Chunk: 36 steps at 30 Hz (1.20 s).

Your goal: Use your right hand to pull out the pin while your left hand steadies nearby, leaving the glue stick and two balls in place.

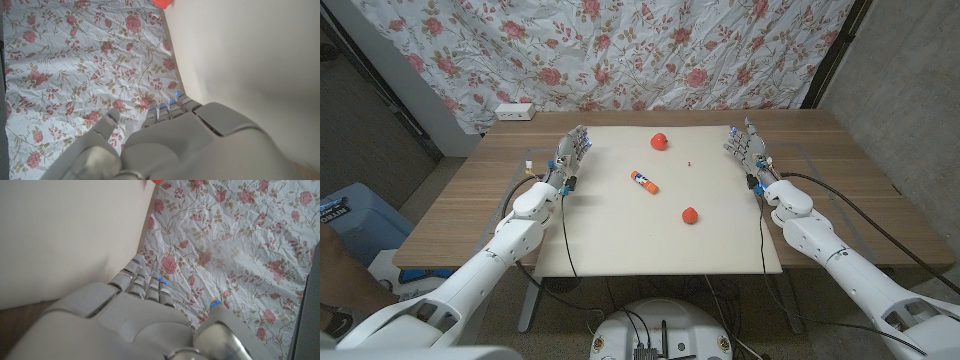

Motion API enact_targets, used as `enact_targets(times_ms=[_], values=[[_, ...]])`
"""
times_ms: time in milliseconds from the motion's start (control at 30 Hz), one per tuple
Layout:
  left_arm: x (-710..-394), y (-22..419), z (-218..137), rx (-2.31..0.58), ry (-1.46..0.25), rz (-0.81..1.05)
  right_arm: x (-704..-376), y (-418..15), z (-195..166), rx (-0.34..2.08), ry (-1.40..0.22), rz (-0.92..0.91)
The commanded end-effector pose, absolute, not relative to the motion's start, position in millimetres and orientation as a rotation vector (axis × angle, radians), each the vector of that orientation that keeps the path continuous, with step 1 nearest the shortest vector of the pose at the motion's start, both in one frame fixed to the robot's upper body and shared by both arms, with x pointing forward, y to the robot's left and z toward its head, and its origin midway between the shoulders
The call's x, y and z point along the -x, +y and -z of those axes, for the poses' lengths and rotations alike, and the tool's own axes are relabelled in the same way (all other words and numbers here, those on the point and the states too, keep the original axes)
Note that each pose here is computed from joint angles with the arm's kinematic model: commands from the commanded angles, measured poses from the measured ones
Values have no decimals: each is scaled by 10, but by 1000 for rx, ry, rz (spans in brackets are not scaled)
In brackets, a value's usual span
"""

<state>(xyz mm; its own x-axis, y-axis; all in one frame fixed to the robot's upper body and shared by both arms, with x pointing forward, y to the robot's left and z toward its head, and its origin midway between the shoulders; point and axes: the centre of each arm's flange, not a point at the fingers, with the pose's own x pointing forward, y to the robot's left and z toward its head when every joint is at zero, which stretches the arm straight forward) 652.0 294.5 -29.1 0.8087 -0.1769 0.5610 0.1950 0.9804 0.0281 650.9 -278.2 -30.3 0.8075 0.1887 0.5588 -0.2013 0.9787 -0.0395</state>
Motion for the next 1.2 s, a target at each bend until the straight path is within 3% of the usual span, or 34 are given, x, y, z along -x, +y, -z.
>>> enact_targets(times_ms=[33, 1200], values=[[-6448, 3017, 335, 10, -611, 166, -6517, -2548, 290, 7, -624, -221], [-6283, 2908, 344, -3, -617, 151, -6220, -2567, 118, 292, -694, -161]])
